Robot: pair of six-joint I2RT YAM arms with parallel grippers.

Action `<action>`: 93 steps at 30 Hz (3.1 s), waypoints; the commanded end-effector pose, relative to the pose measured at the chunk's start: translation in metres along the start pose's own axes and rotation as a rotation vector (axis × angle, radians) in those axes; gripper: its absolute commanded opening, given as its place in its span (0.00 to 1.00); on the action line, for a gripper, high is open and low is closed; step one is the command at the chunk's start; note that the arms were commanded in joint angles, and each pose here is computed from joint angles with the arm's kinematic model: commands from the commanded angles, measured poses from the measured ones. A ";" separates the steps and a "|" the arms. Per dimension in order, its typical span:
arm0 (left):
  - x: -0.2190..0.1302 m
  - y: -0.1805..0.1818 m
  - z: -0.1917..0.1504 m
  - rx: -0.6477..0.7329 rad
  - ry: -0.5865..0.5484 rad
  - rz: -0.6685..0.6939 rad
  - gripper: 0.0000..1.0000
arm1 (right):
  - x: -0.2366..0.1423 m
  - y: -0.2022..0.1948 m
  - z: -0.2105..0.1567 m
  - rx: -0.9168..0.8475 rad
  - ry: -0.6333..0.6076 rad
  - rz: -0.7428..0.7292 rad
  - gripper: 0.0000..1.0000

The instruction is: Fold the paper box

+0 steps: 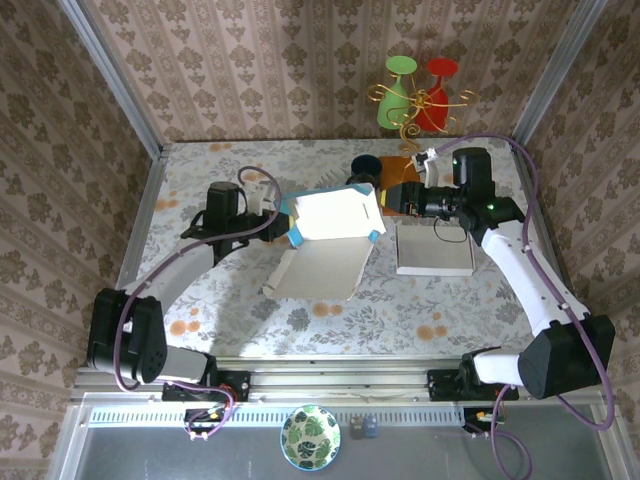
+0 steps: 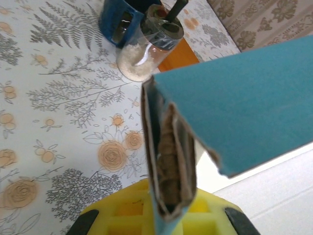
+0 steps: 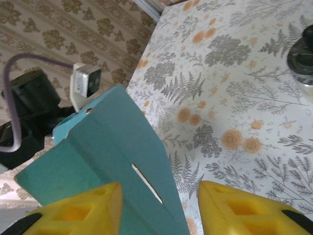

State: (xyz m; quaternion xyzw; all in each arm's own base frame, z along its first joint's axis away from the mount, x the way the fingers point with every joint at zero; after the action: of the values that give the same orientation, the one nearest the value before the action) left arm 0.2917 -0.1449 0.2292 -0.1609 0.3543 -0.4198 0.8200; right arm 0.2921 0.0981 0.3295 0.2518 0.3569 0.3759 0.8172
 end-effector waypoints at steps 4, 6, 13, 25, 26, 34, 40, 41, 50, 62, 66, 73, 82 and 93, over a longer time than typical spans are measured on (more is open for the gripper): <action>-0.001 -0.003 0.015 -0.007 -0.010 -0.089 0.00 | -0.003 0.015 0.001 -0.056 0.033 0.106 0.46; 0.000 -0.003 0.017 -0.009 -0.004 -0.095 0.00 | -0.002 0.016 -0.001 -0.062 0.038 0.113 0.46; 0.001 -0.004 0.020 -0.006 0.002 -0.106 0.00 | 0.003 0.016 -0.004 -0.078 0.045 0.094 0.45; -0.001 -0.007 0.019 0.003 0.002 -0.109 0.00 | 0.013 0.017 -0.003 -0.133 0.037 -0.014 0.45; -0.002 -0.008 0.019 0.005 0.001 -0.109 0.00 | 0.014 0.018 -0.003 -0.141 0.040 -0.026 0.45; -0.003 -0.009 0.018 0.001 0.001 -0.112 0.00 | 0.018 0.025 -0.010 -0.220 0.060 -0.122 0.48; -0.003 -0.010 0.018 0.001 0.002 -0.114 0.00 | 0.020 0.022 -0.011 -0.243 0.057 -0.174 0.49; -0.003 -0.010 0.018 0.003 0.000 -0.115 0.00 | 0.020 0.021 -0.010 -0.245 0.056 -0.185 0.48; -0.002 -0.013 0.016 0.015 0.002 -0.120 0.00 | 0.026 0.018 -0.003 -0.263 0.035 -0.229 0.43; -0.001 -0.015 0.017 0.024 0.007 -0.127 0.00 | 0.038 0.024 0.004 -0.291 0.031 -0.226 0.37; -0.002 -0.015 0.016 0.026 0.012 -0.125 0.00 | 0.047 0.015 0.004 -0.284 0.056 -0.239 0.31; -0.004 -0.012 0.016 0.018 0.005 -0.120 0.00 | 0.040 0.011 0.008 -0.294 0.035 -0.245 0.21; -0.004 -0.011 0.017 0.013 0.006 -0.113 0.00 | 0.048 0.007 0.004 -0.280 0.064 -0.244 0.25; 0.000 -0.016 0.017 0.026 0.030 -0.100 0.00 | 0.065 0.005 0.008 -0.336 0.081 -0.430 0.28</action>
State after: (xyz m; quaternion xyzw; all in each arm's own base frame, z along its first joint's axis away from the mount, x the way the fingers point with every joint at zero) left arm 0.2969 -0.1469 0.2307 -0.1771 0.3803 -0.4346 0.7969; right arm 0.3222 0.1468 0.3084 0.0445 0.3715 0.2783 0.8846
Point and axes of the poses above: each hand's point on the last joint's axis, 136 mm out from that joint toward the fingers, its own x axis out along the fingers, its own y axis along the line the jaws close on, z = x × y, the point moved 10 cm from there along -x, back along the fingers
